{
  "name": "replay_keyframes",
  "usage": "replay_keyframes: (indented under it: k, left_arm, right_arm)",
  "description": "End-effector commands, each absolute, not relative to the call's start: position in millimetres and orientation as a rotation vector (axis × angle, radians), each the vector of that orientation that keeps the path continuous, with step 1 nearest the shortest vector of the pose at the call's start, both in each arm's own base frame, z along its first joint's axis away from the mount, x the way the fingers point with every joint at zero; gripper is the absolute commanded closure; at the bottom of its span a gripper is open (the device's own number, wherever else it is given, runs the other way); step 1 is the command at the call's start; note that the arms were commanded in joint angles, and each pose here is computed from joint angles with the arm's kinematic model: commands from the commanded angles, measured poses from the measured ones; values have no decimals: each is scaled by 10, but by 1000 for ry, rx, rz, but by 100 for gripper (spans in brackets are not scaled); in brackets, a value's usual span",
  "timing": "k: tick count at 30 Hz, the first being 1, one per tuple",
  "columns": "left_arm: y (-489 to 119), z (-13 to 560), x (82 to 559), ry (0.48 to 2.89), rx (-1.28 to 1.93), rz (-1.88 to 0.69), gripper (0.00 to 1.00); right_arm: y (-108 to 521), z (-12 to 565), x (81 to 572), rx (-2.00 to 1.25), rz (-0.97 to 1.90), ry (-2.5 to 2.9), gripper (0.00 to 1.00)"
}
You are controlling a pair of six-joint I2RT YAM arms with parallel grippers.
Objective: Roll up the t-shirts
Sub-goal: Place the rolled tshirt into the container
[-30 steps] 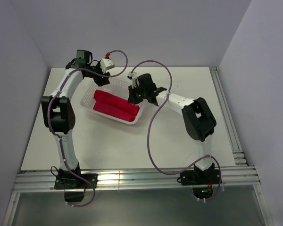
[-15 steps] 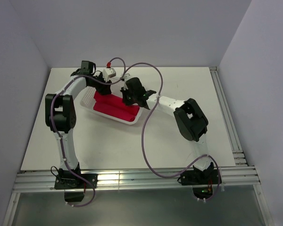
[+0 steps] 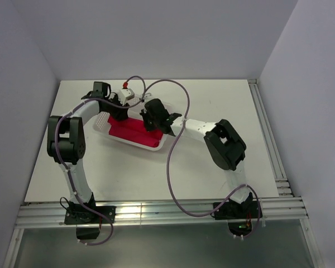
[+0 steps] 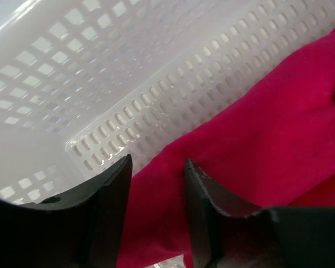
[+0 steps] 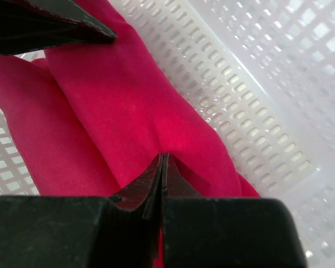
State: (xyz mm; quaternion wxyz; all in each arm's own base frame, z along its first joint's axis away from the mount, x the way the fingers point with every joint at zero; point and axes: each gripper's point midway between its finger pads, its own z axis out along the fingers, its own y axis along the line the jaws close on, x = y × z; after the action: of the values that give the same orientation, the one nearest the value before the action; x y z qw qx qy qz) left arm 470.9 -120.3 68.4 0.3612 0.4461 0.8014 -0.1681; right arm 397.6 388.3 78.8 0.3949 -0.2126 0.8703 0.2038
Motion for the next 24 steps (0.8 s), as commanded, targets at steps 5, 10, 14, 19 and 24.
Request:
replay_keyframes:
  k: [5,10,14,19,24]
  left_arm:
    - [-973,1145,4814,2045,996,-339,50]
    - [-884,1269,4840,2046,947,-265,49]
    - [-851,1489,4796,2006,905,-251,46]
    - [-937,2082,4702,1904,828,-307,43]
    - [-837,2477,4575,1839,733,-249,38]
  right_arm:
    - [3707,1251,4048,-456,420,2157,100]
    - [3567,1344,4005,-391,388,2155,100]
    - [3397,1476,3968,-327,367,2109,100]
    - [3206,1944,3837,-273,414,1992,95]
    - [2899,2524,3572,-202,481,1846,79]
